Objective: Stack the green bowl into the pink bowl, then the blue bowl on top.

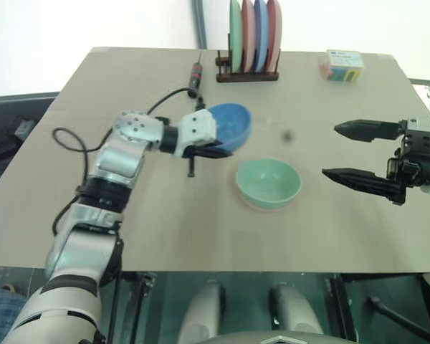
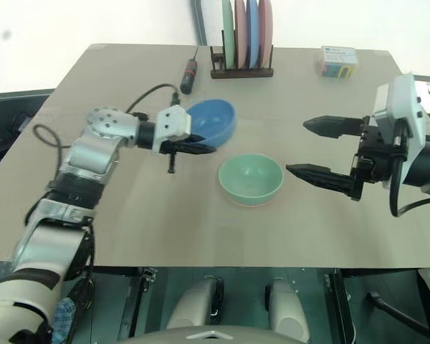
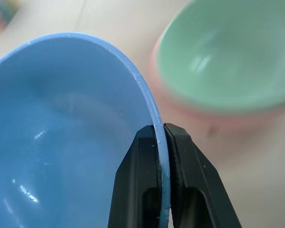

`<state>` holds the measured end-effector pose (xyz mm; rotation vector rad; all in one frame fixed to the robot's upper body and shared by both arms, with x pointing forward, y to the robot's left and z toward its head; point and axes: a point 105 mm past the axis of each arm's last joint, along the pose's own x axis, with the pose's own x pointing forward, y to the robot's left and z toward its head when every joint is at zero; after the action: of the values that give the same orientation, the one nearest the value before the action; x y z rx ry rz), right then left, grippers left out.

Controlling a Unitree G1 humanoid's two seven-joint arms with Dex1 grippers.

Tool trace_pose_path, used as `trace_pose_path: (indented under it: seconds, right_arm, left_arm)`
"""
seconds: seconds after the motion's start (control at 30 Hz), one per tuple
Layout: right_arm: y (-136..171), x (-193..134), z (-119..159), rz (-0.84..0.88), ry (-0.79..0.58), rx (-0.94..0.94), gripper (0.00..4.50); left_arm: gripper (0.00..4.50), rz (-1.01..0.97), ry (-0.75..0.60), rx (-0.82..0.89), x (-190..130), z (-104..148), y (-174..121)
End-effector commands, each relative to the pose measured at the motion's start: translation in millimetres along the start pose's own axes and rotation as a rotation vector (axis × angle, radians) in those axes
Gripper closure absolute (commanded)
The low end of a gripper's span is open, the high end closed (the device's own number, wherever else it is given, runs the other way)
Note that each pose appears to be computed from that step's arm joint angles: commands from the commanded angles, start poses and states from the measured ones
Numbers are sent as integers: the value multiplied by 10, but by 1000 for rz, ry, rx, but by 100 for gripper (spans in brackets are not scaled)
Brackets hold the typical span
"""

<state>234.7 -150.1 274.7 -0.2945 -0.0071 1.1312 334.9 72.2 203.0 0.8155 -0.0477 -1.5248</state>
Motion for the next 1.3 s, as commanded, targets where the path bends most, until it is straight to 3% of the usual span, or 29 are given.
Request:
trace_pose_path:
  seconds: [0.03, 0.2, 0.33, 0.53, 0.67, 0.77, 0.83, 0.93, 1.17, 1.3]
  right_arm:
    - [16, -24, 56, -4, -11, -33, 4]
    - [26, -23, 44, -4, -9, -28, 4]
    - [40, -29, 32, -5, -6, -23, 4]
    - [27, -37, 23, -8, -3, -17, 4]
    - [6, -54, -20, -18, 12, -11, 4]
    - [-52, -109, -87, -65, 18, -8, 4]
    - [-117, -188, -183, -113, 21, 29, 4]
    - [-213, -351, -288, -218, -54, 16, 4]
    - [-151, -828, -900, -226, 56, 95, 4]
    - [-124, -960, -1046, -187, 51, 91, 4]
  left_arm:
    - [446, -241, -90, 151, 141, 365, -369]
    - [446, -340, -135, 234, 172, 512, -515]
    - [314, -304, -168, 275, 175, 571, -471]
    - [88, -81, -220, 313, 142, 636, -147]
    - [88, 103, -346, 94, -106, 662, 162]
    - [88, 230, -435, -87, -401, 511, 275]
    - [88, 361, -447, -231, -612, 272, 290]
    - [88, 482, -403, -390, -827, -103, 39]
    - [88, 578, -357, -570, -1083, -425, -719]
    - [88, 622, -309, -588, -1149, -549, -975]
